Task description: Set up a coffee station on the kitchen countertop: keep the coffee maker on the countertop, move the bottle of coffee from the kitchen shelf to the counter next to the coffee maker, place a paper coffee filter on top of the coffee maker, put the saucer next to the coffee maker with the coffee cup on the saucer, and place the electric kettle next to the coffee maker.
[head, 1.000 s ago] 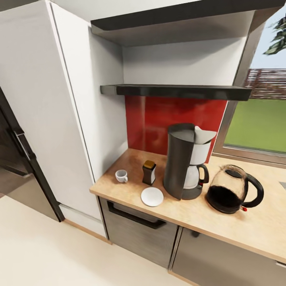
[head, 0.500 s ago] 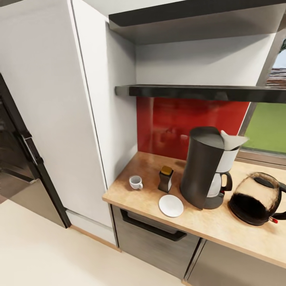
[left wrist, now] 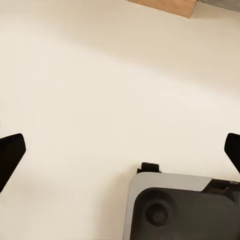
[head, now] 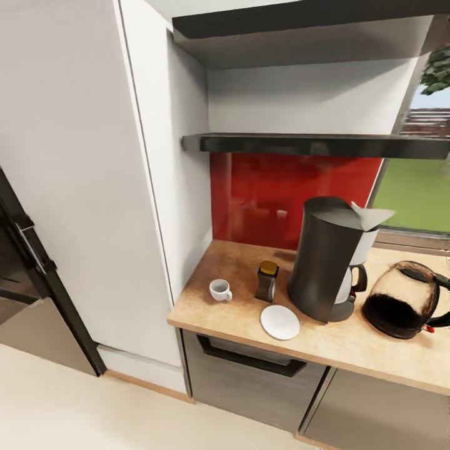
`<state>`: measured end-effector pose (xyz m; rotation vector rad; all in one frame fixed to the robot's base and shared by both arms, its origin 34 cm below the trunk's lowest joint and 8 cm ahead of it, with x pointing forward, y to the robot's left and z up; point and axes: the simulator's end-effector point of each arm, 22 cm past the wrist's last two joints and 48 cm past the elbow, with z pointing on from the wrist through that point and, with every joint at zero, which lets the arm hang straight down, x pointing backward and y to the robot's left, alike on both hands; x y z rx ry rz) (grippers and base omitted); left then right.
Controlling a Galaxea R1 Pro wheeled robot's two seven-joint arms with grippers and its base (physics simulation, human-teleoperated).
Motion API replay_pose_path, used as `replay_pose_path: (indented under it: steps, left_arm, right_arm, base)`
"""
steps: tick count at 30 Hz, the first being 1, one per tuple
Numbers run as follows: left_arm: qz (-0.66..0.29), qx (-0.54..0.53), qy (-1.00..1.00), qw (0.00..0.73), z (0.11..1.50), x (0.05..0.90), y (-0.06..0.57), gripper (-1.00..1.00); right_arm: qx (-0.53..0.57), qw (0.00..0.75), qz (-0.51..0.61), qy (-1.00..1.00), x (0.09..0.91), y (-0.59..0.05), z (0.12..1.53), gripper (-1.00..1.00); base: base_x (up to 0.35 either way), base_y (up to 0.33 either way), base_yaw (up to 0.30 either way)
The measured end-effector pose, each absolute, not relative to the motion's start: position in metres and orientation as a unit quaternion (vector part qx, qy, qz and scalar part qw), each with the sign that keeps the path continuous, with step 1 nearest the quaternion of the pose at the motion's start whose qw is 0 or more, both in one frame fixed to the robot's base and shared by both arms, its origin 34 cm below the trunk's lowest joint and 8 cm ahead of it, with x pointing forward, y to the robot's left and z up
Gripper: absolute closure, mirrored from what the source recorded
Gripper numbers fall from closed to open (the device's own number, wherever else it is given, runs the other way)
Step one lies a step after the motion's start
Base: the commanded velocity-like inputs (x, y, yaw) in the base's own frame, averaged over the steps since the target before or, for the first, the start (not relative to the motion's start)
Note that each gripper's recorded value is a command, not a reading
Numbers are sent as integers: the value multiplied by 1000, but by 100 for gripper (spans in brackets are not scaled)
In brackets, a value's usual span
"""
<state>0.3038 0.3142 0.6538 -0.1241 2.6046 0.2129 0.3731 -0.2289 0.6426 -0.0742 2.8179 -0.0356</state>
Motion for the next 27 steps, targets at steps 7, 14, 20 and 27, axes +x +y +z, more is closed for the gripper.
replay_pose_path:
  steps: [7, 14, 20, 27]
  left_arm:
    - [79, -46, 962, 258, 653, 303, 315, -100]
    - [79, -46, 963, 255, 652, 300, 314, -100]
    - [78, -45, 963, 254, 652, 300, 314, -100]
    - [131, -23, 975, 178, 639, 230, 366, -100]
  right_arm:
    - [-26, 158, -13, 987, 371, -229, 641, -100]
    - [-26, 155, -12, 988, 369, -229, 640, -100]
    - [-26, 155, -12, 988, 369, -228, 640, -100]
    - [-23, 199, -20, 980, 401, -236, 650, -100]
  base:
    - [0, 338, -215]
    - [0, 337, -190]
    - [0, 212, -36]
    - [0, 2, 0]
